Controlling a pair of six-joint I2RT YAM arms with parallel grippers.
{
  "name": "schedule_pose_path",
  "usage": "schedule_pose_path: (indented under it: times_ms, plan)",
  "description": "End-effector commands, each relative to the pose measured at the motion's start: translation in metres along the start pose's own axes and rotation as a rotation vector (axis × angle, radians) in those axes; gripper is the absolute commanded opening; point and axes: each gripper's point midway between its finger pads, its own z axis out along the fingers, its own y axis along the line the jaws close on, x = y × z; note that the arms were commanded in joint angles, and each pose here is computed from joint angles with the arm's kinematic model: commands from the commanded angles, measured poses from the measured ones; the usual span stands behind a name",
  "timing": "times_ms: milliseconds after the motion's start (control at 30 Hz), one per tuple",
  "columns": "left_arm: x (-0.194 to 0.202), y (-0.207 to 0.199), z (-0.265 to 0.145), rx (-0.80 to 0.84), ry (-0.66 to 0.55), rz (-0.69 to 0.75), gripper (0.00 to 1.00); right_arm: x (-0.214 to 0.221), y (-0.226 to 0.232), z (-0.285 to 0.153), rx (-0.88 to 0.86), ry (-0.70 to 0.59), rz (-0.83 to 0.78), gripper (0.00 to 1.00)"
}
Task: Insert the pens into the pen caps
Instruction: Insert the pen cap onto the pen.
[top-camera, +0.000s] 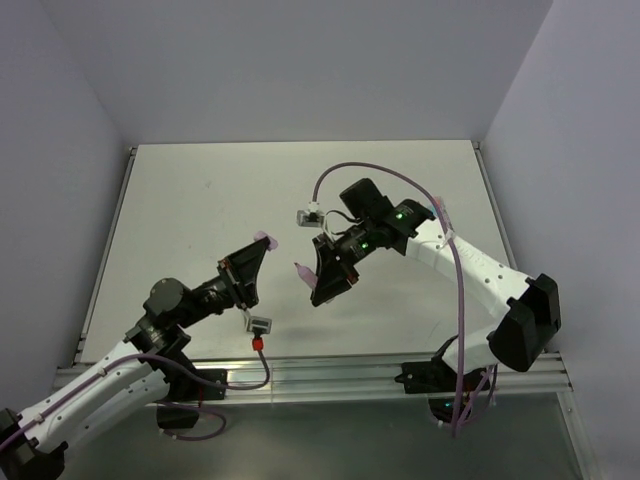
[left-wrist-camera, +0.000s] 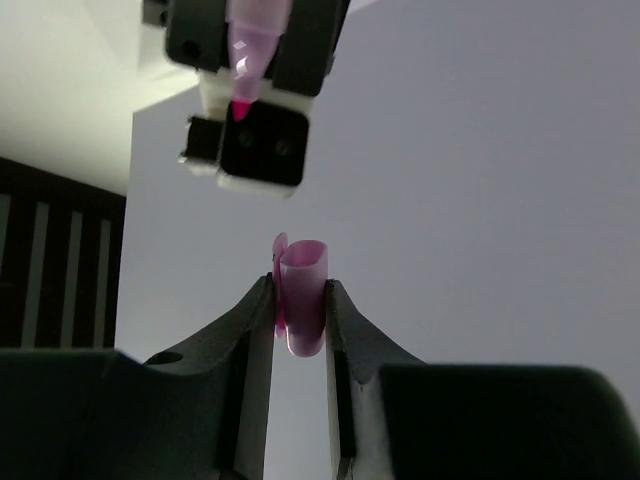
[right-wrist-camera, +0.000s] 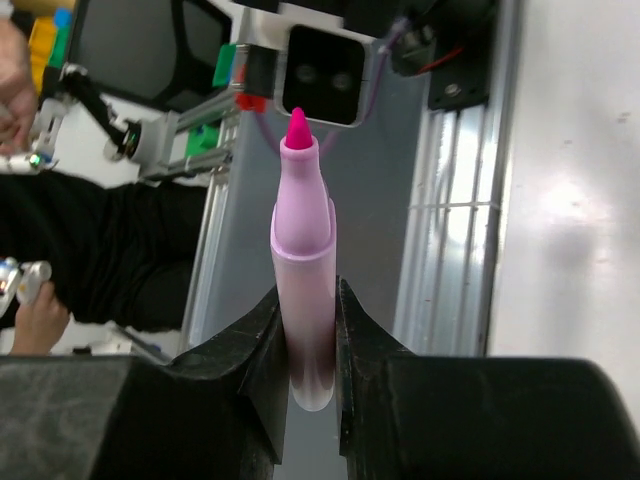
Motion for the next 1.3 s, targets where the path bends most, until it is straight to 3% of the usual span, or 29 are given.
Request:
schedule_pose_path:
  times_ms: [0,367,800,1267]
  plan:
    - [-0.025,0.007,-0.002,-0.052,-0.118,0.113,0.00,0.007,0.020,0.013,-0.077,0.041,-0.037,0.00]
    - [-0.040,0.014,-0.008,-0.097,-0.177,0.137,0.00,0.006,0.029,0.028,-0.198,0.081,0.012,0.00]
    - [-0.050,0.013,-0.014,-0.089,-0.224,0.160,0.00,-0.012,0.030,0.025,-0.217,0.060,0.005,0.00]
    - [-0.037,0.027,-0.011,-0.123,-0.173,0.145,0.00,-0.007,0.024,0.026,-0.240,0.060,0.045,0.00]
